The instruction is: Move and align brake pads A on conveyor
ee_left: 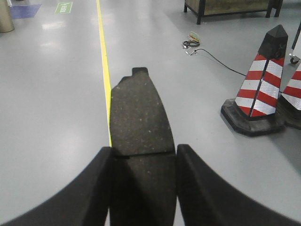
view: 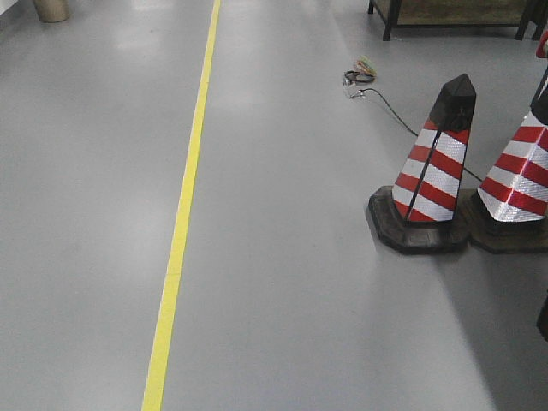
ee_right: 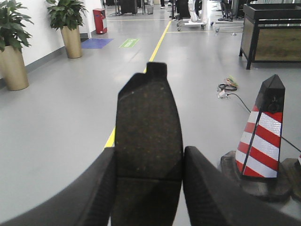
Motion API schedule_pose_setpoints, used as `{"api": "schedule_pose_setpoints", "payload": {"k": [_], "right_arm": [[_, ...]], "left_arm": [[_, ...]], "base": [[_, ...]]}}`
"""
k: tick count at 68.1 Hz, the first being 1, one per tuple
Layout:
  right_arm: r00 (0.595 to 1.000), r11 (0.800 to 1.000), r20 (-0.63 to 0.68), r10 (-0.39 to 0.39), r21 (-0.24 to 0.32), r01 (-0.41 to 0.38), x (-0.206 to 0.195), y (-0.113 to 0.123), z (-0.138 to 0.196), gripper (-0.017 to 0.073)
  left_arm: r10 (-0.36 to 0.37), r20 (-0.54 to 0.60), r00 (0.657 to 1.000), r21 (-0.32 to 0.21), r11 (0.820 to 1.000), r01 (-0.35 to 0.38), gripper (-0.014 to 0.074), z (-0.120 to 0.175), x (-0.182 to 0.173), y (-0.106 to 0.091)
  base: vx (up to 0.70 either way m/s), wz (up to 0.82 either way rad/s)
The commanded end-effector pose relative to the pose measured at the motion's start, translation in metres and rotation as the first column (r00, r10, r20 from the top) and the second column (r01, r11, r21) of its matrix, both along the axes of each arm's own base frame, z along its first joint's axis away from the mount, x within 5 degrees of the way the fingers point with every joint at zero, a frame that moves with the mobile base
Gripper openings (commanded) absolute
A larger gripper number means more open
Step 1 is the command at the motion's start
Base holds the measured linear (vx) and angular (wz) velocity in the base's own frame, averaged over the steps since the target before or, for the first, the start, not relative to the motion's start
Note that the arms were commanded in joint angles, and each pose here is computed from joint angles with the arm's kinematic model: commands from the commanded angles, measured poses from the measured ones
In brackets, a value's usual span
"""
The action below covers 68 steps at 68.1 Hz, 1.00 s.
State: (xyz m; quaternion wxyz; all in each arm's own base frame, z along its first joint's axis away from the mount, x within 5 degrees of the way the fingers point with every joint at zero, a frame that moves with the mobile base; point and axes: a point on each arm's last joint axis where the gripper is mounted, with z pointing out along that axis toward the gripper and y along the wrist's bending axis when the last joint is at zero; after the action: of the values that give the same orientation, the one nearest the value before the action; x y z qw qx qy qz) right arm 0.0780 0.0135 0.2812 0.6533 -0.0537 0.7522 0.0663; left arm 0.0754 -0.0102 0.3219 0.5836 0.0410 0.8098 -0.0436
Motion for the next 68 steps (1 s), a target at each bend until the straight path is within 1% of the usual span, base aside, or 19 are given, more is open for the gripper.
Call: {"api": "schedule_pose_setpoints", "payload": {"k": [1, 68], "right_arm": [[0.992, 1.000, 0.127, 0.002, 0.014, -0.004, 0.0005, 0.0003, 0.0192, 0.0024], [0.992, 1.000, 0.127, 0.002, 0.014, -0.004, 0.0005, 0.0003, 0.0192, 0.0024]], "left_arm": [[0.005, 0.118, 0.993, -0.022, 1.000, -0.002, 0.0072, 0.0178, 0.0015, -0.0001], [0.005, 0.118, 0.993, -0.022, 1.000, -0.002, 0.0072, 0.0178, 0.0015, -0.0001]], "base": [[0.43, -0.07], [0.42, -0.10]]}}
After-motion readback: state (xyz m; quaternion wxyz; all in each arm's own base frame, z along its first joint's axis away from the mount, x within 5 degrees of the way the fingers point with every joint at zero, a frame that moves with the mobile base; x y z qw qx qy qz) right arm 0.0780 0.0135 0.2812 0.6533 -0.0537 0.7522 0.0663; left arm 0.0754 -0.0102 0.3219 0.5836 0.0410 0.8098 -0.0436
